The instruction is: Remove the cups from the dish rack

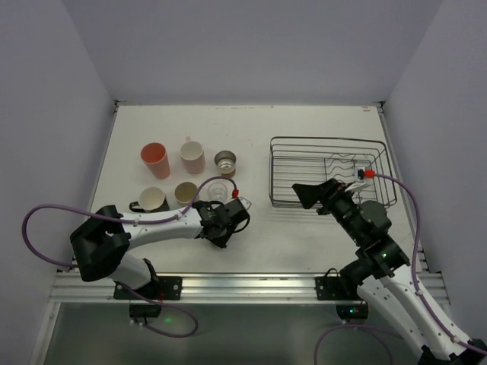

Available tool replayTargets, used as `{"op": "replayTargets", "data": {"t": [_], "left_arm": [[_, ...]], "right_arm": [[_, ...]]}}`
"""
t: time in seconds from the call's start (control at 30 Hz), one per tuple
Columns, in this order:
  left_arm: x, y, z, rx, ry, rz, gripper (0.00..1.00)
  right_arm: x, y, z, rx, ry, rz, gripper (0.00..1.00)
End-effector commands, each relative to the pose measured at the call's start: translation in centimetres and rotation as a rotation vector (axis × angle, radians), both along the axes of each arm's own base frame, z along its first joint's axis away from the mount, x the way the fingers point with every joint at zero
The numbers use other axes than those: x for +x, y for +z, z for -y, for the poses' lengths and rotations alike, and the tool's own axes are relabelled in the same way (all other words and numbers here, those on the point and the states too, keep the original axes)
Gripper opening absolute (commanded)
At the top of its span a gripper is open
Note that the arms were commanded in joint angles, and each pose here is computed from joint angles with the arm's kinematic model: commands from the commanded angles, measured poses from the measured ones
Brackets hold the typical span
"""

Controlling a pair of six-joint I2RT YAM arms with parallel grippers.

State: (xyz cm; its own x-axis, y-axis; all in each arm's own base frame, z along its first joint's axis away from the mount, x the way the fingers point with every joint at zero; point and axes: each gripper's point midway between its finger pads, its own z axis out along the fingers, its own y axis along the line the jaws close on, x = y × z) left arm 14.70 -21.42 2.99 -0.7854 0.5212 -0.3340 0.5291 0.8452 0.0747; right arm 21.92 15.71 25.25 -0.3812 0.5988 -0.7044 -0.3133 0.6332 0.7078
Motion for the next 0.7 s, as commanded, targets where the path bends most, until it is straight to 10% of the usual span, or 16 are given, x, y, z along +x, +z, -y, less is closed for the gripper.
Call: {"op": "replayTargets", "data": {"t": [0.0,0.33,0.67], "left_arm": [[1.0,0.9,1.1,-0.037,-0.019,0.029,0.31],[2.9,4.1,1.3,-0.061,0.016,0.120,0.54],[8.6,21.2,2.4,-0.398,0.140,0.590,0.96]], "right_arm": [[0.4,0.7,0.8,-0.017,-0.044,0.022,0.99],[0.4,1.6,1.2,-0.030,-0.062,0.035,0.99],[0.0,5.0,4.8,-0.097,-0.209,0.112,0.99]]}}
